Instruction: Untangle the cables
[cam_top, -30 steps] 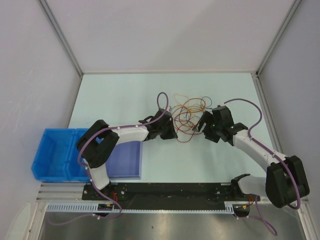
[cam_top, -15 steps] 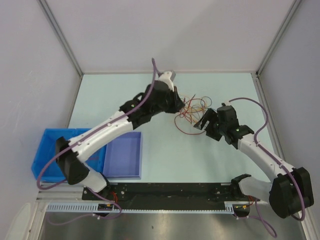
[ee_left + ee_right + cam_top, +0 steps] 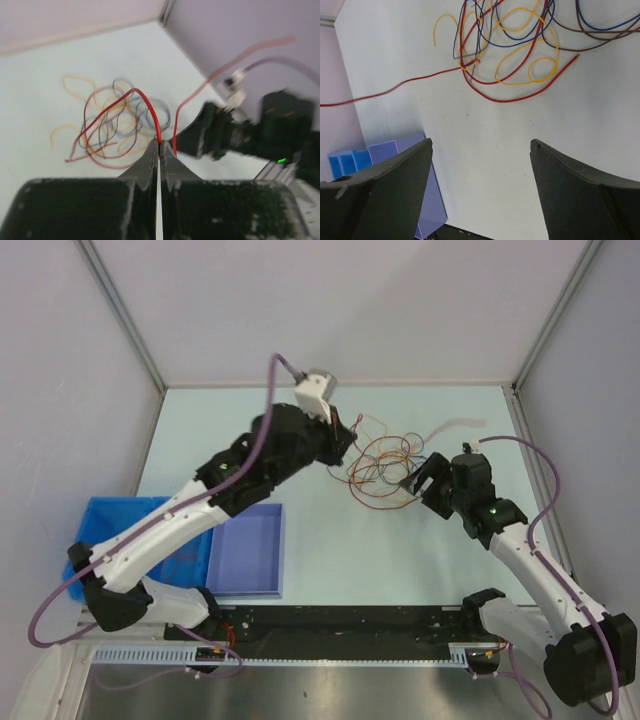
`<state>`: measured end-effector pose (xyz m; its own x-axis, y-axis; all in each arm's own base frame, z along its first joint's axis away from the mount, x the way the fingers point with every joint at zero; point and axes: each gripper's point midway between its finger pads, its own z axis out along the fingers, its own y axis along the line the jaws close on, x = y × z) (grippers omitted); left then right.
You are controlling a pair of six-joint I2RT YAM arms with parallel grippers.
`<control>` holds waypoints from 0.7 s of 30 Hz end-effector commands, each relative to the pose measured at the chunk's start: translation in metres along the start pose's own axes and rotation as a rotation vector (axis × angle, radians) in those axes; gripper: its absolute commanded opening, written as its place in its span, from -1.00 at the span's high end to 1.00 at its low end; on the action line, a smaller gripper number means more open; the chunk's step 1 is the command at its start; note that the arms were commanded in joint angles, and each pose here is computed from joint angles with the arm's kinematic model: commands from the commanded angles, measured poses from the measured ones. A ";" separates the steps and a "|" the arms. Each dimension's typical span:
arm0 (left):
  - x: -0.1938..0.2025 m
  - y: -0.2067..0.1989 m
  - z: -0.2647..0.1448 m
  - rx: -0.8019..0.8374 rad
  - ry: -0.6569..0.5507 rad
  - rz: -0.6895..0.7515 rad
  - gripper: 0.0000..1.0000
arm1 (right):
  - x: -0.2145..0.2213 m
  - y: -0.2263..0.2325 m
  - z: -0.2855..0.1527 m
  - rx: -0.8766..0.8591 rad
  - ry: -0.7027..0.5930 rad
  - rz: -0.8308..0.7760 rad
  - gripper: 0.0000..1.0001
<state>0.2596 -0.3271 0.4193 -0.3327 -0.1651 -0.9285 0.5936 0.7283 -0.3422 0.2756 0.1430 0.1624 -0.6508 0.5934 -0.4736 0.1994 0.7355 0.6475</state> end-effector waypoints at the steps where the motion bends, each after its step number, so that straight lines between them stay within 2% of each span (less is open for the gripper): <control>1: 0.106 0.028 0.015 -0.051 0.231 0.003 0.99 | -0.014 -0.003 -0.011 0.007 -0.059 0.004 -0.67; 3: 0.139 0.037 0.016 -0.058 0.286 -0.004 0.99 | -0.014 -0.005 -0.012 0.014 -0.060 0.007 -0.66; 6: 0.165 0.043 0.011 -0.055 0.341 -0.006 0.99 | -0.014 -0.007 -0.017 0.023 -0.069 0.008 -0.65; 10: 0.176 0.052 0.005 -0.068 0.386 0.050 0.99 | -0.017 -0.007 -0.023 0.017 -0.090 -0.002 -0.64; 15: 0.208 0.066 -0.003 -0.107 0.531 0.123 0.99 | -0.017 -0.004 -0.023 0.005 -0.088 0.007 -0.63; 17: 0.216 0.057 -0.005 -0.065 0.533 0.103 0.99 | -0.015 -0.004 -0.022 0.002 -0.074 0.004 -0.63; 18: 0.232 0.047 -0.011 0.002 0.571 0.080 0.99 | -0.013 -0.004 -0.021 0.004 -0.068 0.006 -0.63; 19: 0.222 0.031 -0.009 0.074 0.512 0.046 0.99 | -0.013 -0.006 -0.020 0.009 -0.064 0.003 -0.63; 21: 0.226 0.005 -0.018 0.174 0.511 0.044 0.99 | -0.012 -0.007 -0.019 0.017 -0.061 0.001 -0.62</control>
<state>0.2153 -0.3201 0.1905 -0.6243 0.2397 -0.7435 0.5965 0.7608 -0.2556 0.2670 0.1264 0.1762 -0.6051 0.6179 -0.5021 0.2093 0.7320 0.6484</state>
